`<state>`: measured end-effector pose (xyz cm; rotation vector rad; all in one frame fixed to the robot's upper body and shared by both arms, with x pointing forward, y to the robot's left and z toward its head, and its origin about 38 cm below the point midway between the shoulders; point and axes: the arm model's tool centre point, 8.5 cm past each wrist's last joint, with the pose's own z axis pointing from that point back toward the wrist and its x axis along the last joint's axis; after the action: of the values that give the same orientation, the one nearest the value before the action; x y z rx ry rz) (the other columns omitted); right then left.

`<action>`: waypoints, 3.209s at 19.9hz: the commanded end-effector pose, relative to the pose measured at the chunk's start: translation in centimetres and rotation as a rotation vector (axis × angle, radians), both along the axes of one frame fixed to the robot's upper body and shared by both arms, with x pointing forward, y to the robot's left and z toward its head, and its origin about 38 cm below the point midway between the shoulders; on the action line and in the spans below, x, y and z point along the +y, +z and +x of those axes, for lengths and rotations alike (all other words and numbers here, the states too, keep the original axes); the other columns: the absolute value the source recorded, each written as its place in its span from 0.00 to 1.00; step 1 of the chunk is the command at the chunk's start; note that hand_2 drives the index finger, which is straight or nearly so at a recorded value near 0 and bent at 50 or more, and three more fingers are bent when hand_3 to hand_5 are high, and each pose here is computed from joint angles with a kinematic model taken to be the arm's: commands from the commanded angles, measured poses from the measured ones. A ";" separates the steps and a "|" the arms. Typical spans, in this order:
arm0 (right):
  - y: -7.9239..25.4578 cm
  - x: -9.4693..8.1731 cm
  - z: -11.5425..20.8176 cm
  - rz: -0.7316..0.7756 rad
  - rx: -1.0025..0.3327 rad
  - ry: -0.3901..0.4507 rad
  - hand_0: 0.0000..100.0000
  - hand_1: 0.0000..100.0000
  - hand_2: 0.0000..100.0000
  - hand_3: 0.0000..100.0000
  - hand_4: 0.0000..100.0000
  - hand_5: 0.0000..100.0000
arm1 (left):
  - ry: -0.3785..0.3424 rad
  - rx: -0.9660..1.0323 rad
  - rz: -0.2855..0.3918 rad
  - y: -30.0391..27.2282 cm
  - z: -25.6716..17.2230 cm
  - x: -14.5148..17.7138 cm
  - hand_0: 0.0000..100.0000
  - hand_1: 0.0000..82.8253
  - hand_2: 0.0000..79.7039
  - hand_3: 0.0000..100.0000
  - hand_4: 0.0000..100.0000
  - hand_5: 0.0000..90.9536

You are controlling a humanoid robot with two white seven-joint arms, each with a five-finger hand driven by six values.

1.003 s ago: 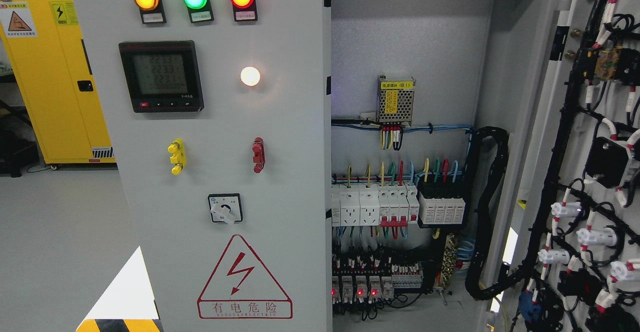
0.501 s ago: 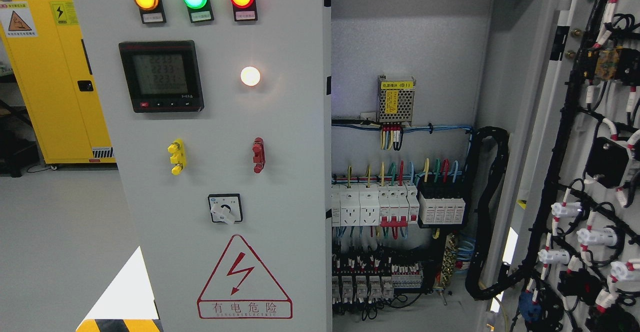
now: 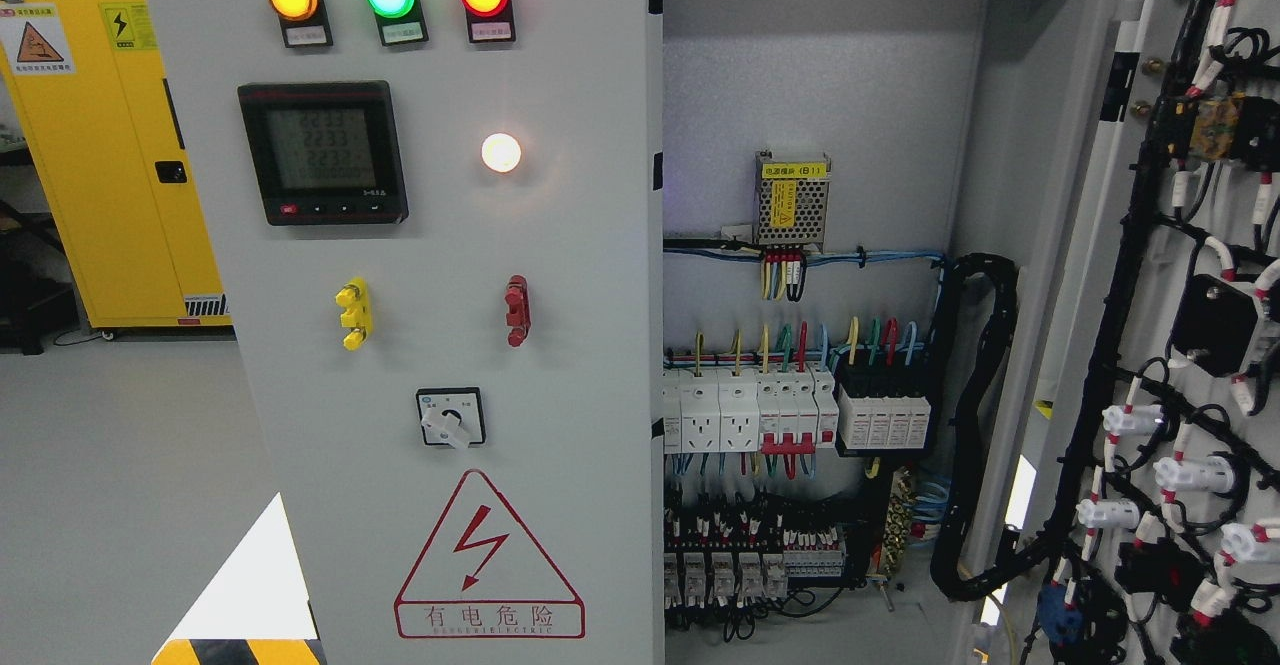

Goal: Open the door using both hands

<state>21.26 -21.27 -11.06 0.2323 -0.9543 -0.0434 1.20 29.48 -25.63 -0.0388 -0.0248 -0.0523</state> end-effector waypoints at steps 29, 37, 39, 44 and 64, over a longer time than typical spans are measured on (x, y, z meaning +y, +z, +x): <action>37.9 8.5 20.0 0.119 -1.079 0.193 0.22 0.01 0.00 0.00 0.00 0.00 | 0.022 -0.003 -0.001 0.0 0.0 -0.1 0.00 0.00 0.00 0.00 0.00 0.00; 39.2 8.3 24.5 0.071 -1.043 0.185 0.22 0.01 0.00 0.00 0.00 0.00 | 0.022 -0.003 -0.003 0.0 0.0 -0.2 0.00 0.00 0.00 0.00 0.00 0.00; 39.3 8.3 25.3 0.063 -1.032 0.185 0.22 0.01 0.00 0.00 0.00 0.00 | 0.024 -0.003 -0.003 0.0 0.0 -0.2 0.00 0.00 0.00 0.00 0.00 0.00; 40.4 8.4 27.3 0.040 -1.008 0.197 0.22 0.01 0.00 0.00 0.00 0.00 | 0.023 -0.004 -0.005 0.0 0.1 -0.3 0.00 0.00 0.00 0.00 0.00 0.00; 43.2 7.7 30.3 0.128 -0.937 0.316 0.22 0.01 0.00 0.00 0.00 0.00 | 0.023 -0.006 -0.006 0.0 0.1 -0.4 0.00 0.00 0.00 0.00 0.00 0.00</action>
<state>50.21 -12.88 32.26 0.4964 -1.8773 0.3842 1.30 29.12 -25.65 -0.0431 -0.0300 -0.0293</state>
